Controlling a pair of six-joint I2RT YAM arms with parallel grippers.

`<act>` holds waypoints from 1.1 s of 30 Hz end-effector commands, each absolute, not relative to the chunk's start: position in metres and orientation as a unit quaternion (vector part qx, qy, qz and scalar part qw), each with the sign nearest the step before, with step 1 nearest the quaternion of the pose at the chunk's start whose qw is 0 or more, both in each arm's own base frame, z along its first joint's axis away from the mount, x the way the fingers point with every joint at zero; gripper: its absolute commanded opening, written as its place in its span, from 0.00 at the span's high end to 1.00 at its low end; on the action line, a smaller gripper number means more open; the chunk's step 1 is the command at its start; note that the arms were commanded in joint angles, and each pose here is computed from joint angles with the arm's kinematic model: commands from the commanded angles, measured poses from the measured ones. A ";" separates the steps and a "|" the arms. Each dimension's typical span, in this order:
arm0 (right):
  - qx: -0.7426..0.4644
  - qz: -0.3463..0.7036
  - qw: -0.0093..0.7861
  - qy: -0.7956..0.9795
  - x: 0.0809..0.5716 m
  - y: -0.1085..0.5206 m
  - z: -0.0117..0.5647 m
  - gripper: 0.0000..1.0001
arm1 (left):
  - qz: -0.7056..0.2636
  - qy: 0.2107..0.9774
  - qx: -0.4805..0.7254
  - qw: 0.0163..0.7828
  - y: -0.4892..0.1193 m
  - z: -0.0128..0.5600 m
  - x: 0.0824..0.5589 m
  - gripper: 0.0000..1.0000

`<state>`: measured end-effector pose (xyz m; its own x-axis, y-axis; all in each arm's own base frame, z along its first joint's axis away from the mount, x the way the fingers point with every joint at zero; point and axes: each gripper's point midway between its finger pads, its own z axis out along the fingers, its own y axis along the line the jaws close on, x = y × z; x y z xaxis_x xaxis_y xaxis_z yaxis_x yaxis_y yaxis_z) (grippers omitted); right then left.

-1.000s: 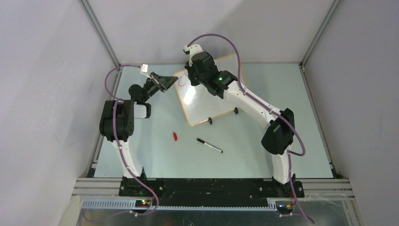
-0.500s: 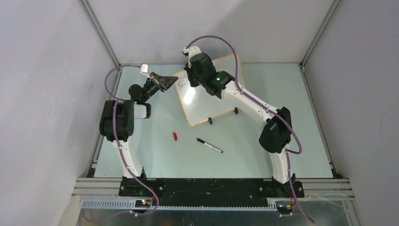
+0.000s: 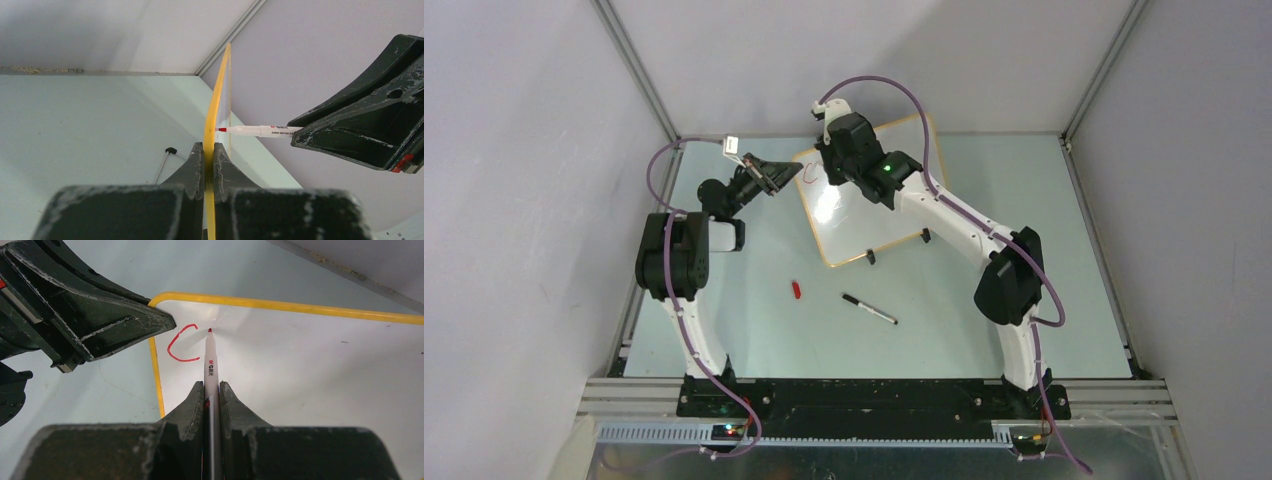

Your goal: Write a sentence on the whiteboard

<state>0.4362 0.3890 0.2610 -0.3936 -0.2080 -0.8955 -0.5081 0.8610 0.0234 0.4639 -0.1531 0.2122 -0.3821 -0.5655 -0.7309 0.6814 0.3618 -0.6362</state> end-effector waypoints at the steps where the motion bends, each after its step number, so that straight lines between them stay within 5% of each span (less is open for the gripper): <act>1: -0.209 0.148 0.518 0.816 0.437 0.382 0.275 1.00 | -0.559 0.592 0.110 0.570 -0.167 0.228 0.452 1.00; 33: -0.207 0.147 0.503 0.826 0.422 0.370 0.261 1.00 | -0.558 0.591 0.110 0.572 -0.167 0.229 0.450 1.00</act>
